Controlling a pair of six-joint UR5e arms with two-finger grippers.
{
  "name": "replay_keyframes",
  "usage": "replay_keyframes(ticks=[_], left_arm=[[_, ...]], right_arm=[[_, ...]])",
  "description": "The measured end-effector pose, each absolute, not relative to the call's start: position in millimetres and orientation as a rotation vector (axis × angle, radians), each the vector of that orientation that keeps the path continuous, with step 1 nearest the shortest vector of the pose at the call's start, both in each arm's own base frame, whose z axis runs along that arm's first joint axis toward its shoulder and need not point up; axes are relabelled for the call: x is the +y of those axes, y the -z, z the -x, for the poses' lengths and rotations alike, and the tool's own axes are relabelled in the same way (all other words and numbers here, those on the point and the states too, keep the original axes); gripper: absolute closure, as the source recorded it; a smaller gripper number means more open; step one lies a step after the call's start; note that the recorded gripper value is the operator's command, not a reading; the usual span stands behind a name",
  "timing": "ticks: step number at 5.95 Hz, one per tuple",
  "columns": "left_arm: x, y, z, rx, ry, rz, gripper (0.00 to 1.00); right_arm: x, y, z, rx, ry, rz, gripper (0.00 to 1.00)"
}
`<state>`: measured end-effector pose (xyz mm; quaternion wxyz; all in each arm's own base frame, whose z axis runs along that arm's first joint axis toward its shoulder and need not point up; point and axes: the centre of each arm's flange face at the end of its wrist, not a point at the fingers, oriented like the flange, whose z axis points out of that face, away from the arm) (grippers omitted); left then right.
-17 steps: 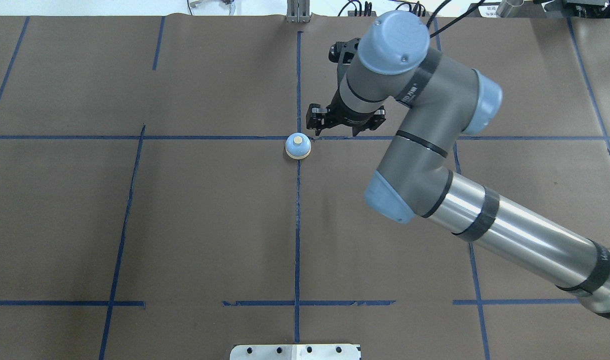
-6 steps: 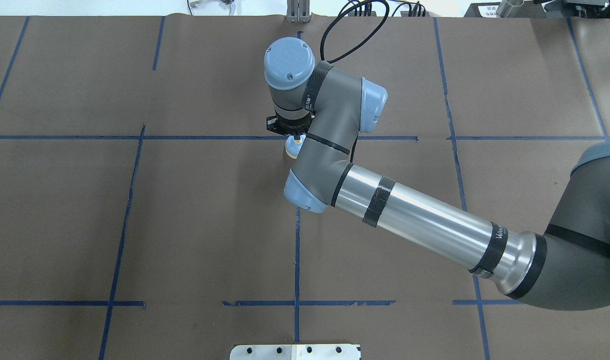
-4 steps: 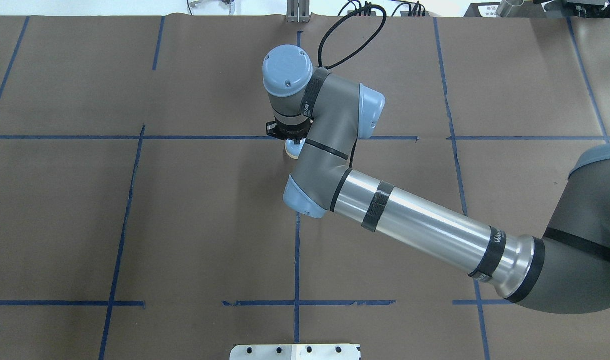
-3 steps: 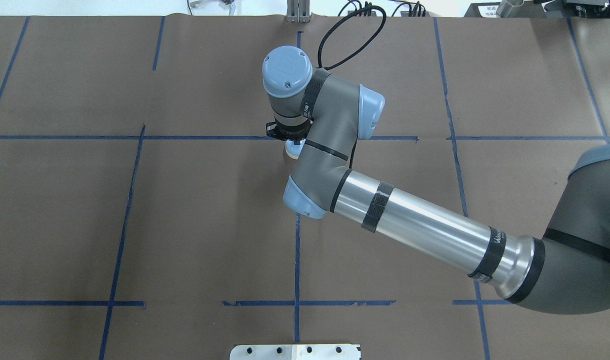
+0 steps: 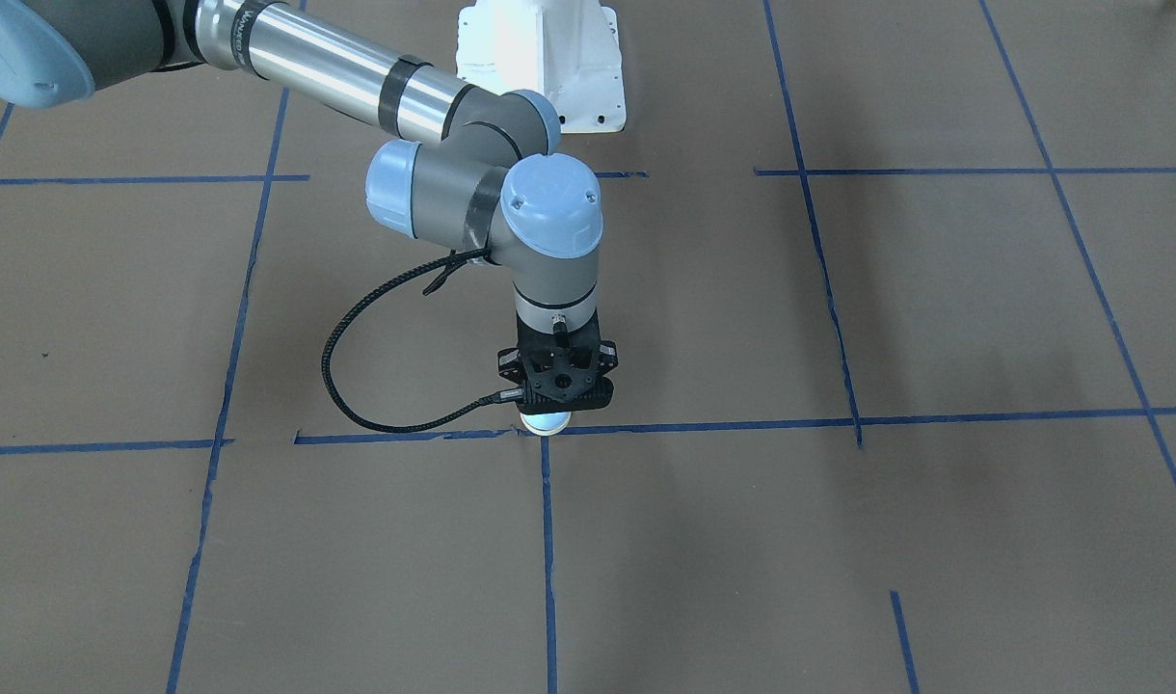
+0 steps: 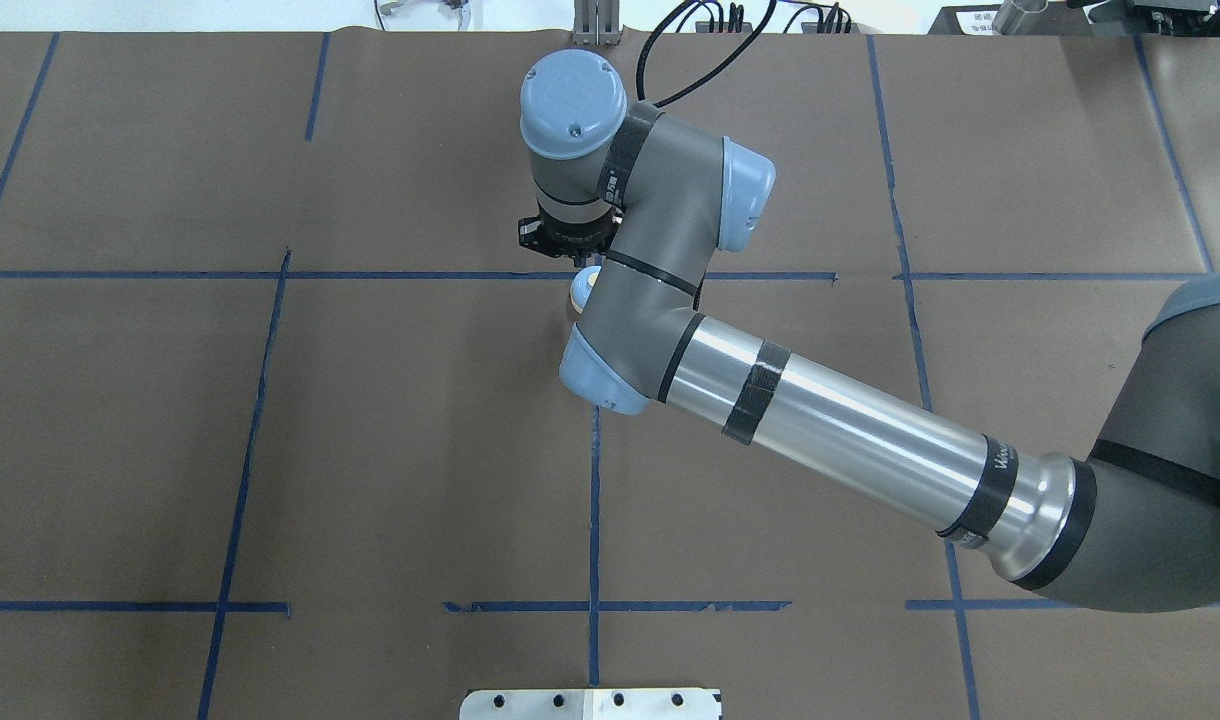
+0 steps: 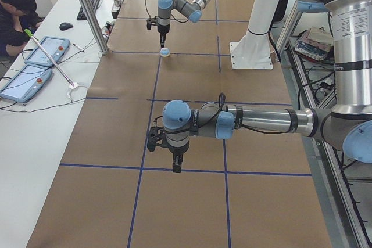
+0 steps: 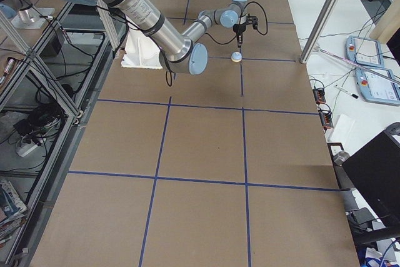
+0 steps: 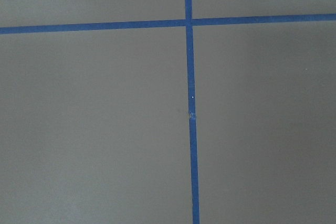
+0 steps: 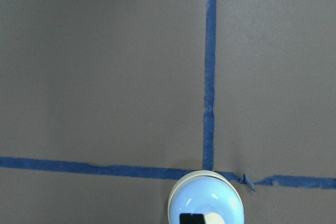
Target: Place and press bell with both arms
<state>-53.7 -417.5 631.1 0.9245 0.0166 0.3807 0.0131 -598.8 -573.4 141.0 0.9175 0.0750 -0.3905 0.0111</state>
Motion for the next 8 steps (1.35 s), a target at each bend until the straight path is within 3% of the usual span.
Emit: replay_keyframes(ticks=[2,3,4,5,6,7,8], left_arm=[[-417,-638,54,0.779,-0.022,-0.022,0.00],[-416,-641,54,0.778,-0.020,-0.016,0.00],[-416,-643,54,0.777,-0.020,-0.013,0.00],[-416,-643,54,0.777,-0.020,-0.013,0.00],[-416,-642,54,0.777,-0.020,-0.013,0.00],[-416,-642,54,0.778,-0.020,-0.014,0.00],[-417,-641,53,0.779,-0.021,-0.015,0.00]], right_arm=[[-618,-149,541,-0.849,-0.004,-0.110,0.92],[-646,-176,495,-0.861,0.038,-0.097,0.74],[-668,-221,439,-0.863,0.080,-0.101,0.48],[-684,-273,378,-0.857,0.111,-0.110,0.32],[-695,-326,314,-0.846,0.140,-0.123,0.22],[-692,-383,249,-0.827,0.192,-0.149,0.05],[-674,-437,190,-0.813,0.246,-0.172,0.01]])
